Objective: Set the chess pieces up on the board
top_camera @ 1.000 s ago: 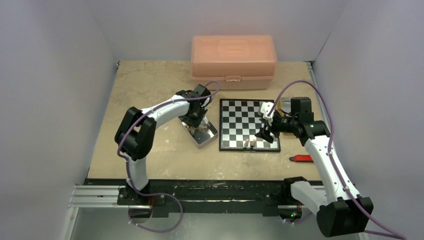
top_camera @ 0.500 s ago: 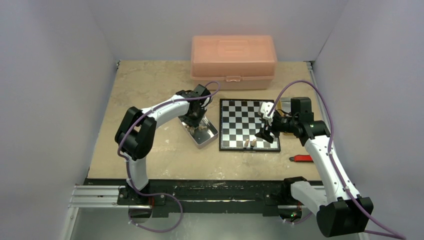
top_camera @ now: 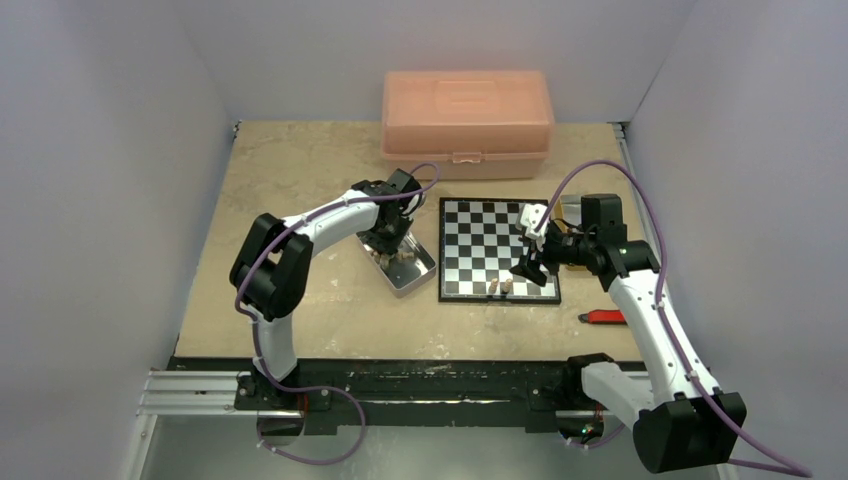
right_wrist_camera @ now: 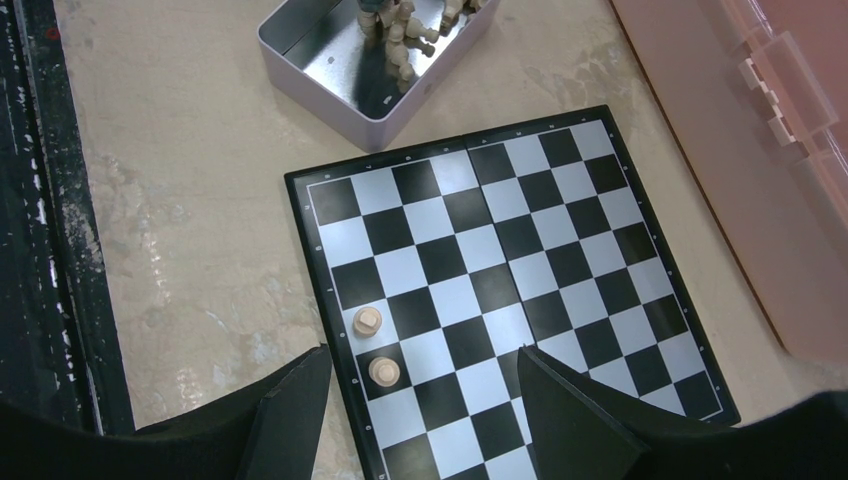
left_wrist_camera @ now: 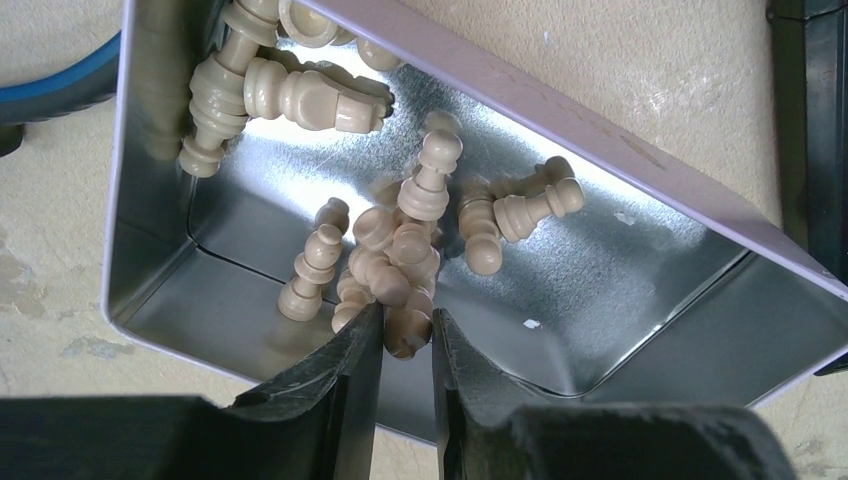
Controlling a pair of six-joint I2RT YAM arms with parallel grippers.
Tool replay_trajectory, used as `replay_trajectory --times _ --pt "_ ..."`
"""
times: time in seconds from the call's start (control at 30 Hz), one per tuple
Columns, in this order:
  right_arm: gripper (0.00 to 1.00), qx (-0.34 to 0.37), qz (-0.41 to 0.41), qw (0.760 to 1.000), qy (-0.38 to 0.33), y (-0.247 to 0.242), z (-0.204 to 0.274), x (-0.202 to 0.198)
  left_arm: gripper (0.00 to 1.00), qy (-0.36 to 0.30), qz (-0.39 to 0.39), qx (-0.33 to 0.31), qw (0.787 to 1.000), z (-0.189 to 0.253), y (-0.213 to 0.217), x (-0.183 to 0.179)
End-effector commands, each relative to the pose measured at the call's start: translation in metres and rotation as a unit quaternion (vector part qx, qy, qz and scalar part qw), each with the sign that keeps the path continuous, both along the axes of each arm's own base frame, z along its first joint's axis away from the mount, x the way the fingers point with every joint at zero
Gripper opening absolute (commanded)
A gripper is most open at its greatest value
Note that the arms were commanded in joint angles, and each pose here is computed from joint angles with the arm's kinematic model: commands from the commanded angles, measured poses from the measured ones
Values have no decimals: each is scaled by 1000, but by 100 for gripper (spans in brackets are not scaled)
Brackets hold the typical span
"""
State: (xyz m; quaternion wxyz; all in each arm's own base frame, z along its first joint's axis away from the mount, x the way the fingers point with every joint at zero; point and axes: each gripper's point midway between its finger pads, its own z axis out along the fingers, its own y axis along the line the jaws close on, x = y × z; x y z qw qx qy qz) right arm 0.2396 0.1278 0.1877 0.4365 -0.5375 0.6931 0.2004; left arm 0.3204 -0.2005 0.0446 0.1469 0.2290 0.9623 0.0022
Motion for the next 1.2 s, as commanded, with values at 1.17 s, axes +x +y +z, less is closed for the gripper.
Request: replay_trajectory --times 1.17 --pt "72 5 -3 1000 -5 1 6 4 0 -41 -1 -94 995 63 -12 -21"
